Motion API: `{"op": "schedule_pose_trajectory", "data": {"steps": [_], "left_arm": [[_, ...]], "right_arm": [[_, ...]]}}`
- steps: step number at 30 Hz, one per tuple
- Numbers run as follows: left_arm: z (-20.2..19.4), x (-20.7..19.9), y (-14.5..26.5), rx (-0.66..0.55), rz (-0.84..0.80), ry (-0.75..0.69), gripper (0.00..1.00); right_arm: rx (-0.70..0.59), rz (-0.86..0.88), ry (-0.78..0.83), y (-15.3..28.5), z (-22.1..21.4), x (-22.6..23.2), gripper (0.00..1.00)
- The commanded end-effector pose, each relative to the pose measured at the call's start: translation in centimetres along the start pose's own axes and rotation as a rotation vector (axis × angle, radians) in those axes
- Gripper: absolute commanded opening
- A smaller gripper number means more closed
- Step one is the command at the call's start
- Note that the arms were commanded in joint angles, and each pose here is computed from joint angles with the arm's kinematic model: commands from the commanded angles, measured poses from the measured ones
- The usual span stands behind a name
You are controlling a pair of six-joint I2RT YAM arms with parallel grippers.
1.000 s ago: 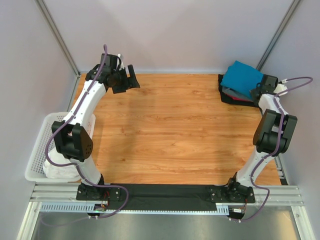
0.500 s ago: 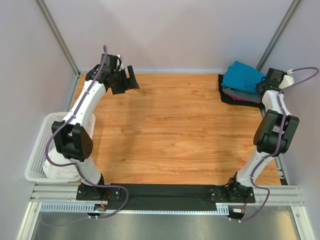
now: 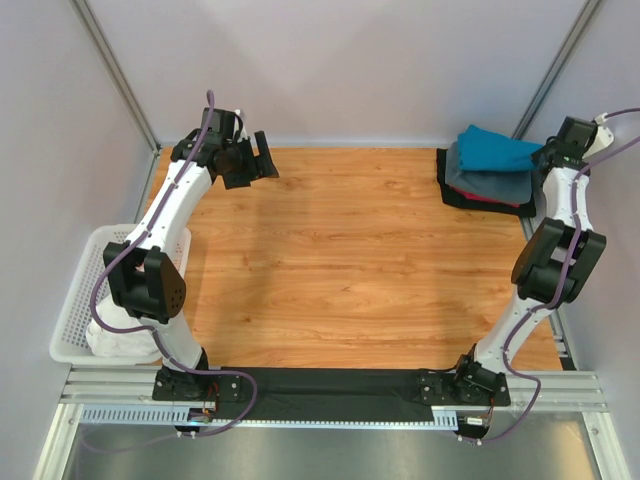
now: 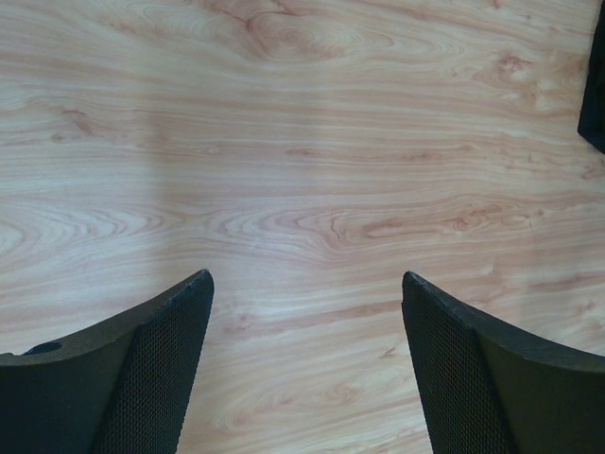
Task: Fold and stack the t-shirts
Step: Neatly place the folded tshirt to the corner
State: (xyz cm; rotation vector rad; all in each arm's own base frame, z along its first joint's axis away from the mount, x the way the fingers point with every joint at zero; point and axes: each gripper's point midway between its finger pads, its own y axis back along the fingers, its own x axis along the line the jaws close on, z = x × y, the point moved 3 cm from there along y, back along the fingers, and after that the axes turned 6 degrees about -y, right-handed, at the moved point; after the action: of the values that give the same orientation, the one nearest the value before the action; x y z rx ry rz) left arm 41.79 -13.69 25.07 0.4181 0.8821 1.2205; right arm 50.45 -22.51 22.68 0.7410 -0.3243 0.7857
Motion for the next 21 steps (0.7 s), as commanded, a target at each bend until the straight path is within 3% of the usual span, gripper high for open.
{"op": "schedule_pose_trajectory", "data": {"steps": [1,9,14,16,17,19,21], "left_arm": [[1.4,-1.0,1.5,-0.054,-0.034,0.004,0.87],[1.4,-1.1,1.3,-0.045,-0.039,0.014,0.87],[1.4,-1.1,1.1,-0.045,-0.044,0.02,0.87],[1.4,-1.1,1.0,-0.043,-0.044,0.02,0.86],[1.3,-1.1,0.9,-0.041,-0.045,0.02,0.87],[1.4,-1.1,0.9,-0.043,-0.045,0.017,0.87],[1.4,-1.0,0.8,-0.045,-0.043,0.012,0.87]], "right_arm": [[0.022,0.002,0.069,-0.3,0.2,-0.5,0.0],[0.022,-0.017,0.101,-0.7,1.1,-1.8,0.0],[0.106,-0.04,0.121,-0.9,-0.6,-2.8,0.01],[0.128,-0.046,0.125,-0.8,-1.3,-3.2,0.07],[0.159,-0.052,0.126,-0.6,-2.0,-3.6,0.2],[0.186,-0.049,0.144,-0.1,-2.7,-3.5,0.36],[0.209,-0.027,0.183,1.0,-3.3,-2.7,0.43]]}}
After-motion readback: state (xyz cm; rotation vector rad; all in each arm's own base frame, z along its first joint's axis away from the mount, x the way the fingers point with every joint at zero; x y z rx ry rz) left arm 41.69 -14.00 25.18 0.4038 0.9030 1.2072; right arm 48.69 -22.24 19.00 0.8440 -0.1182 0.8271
